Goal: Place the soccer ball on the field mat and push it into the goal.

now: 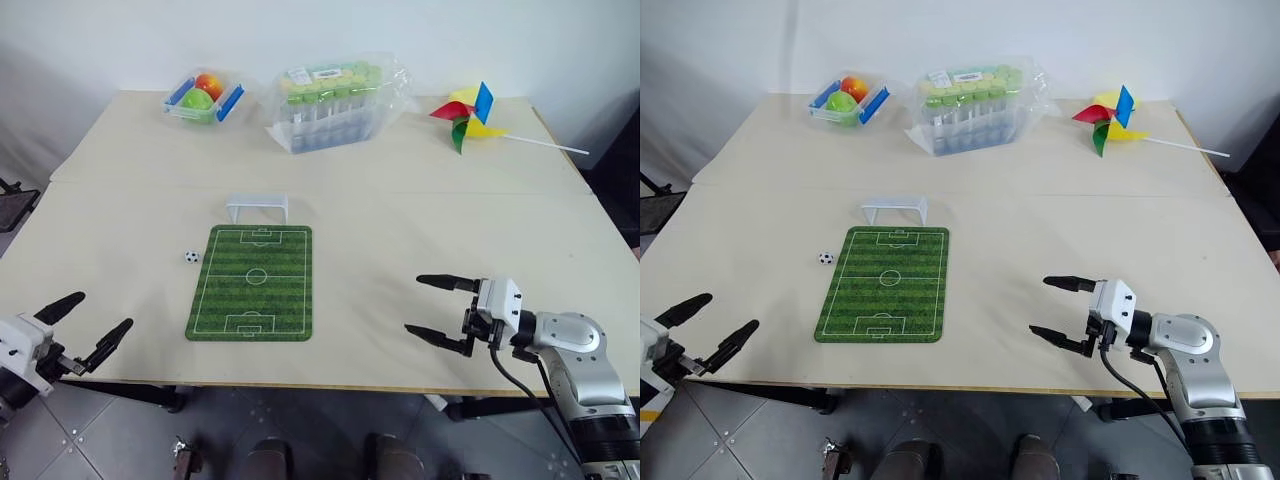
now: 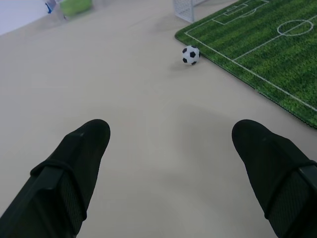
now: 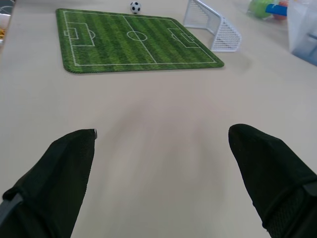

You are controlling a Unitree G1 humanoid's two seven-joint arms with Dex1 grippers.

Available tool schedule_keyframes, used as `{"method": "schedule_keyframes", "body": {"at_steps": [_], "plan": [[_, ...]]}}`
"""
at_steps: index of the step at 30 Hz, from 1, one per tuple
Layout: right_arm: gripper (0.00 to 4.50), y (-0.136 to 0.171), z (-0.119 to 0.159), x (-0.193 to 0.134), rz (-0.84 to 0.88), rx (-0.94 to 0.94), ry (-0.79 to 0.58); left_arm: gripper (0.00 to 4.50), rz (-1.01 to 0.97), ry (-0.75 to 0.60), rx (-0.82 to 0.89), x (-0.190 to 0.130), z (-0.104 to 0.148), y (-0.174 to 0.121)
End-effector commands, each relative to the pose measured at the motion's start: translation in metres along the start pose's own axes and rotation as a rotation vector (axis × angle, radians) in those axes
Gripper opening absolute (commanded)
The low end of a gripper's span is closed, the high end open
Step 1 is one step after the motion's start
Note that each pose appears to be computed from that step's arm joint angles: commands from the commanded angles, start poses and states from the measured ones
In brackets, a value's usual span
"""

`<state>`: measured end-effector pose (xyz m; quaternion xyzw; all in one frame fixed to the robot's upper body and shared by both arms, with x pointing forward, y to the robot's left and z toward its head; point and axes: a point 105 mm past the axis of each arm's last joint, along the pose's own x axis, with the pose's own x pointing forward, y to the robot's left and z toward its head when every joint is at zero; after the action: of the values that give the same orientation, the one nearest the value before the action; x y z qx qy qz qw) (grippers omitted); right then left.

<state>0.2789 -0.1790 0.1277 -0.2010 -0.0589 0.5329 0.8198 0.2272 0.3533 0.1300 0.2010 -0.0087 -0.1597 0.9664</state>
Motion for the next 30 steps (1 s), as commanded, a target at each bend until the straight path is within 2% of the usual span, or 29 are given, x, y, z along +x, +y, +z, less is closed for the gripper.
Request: {"method": "schedule_keyframes", "body": {"at_steps": [1,4,8,13,16,20,23,26,28,30], "plan": [[4.5,0.003,0.006,-0.003,0.018,-0.012,-0.024,4.49,0.007,-0.024,0.023,-0.001,0.012,0.004],[4.5,0.011,0.013,0.005,0.054,0.024,-0.083,4.49,0.071,-0.046,-0.067,-0.012,0.008,0.008],[4.5,0.014,0.046,0.022,0.009,0.055,-0.288,4.49,0.199,-0.064,-0.309,-0.049,-0.012,0.013],[4.5,0.009,0.069,0.029,-0.049,0.044,-0.41,4.49,0.326,0.005,-0.368,-0.079,-0.042,0.012],[4.5,0.005,0.071,0.031,-0.045,0.047,-0.411,4.49,0.323,0.001,-0.352,-0.074,-0.044,0.005],[4.5,-0.002,0.069,0.03,-0.061,0.064,-0.394,4.49,0.192,-0.083,-0.336,-0.027,-0.017,-0.003],[4.5,-0.003,0.067,0.03,-0.065,0.045,-0.374,4.49,0.167,-0.126,-0.306,0.007,0.004,0.001],[4.5,-0.003,0.065,0.031,-0.067,0.035,-0.355,4.49,0.088,-0.163,-0.315,0.062,0.026,0.002],[4.5,-0.002,0.066,0.033,-0.065,0.035,-0.353,4.49,0.038,-0.156,-0.305,0.095,0.035,0.0],[4.5,-0.001,0.067,0.036,-0.063,0.036,-0.354,4.49,0.023,-0.121,-0.311,0.113,0.032,0.001]]}}
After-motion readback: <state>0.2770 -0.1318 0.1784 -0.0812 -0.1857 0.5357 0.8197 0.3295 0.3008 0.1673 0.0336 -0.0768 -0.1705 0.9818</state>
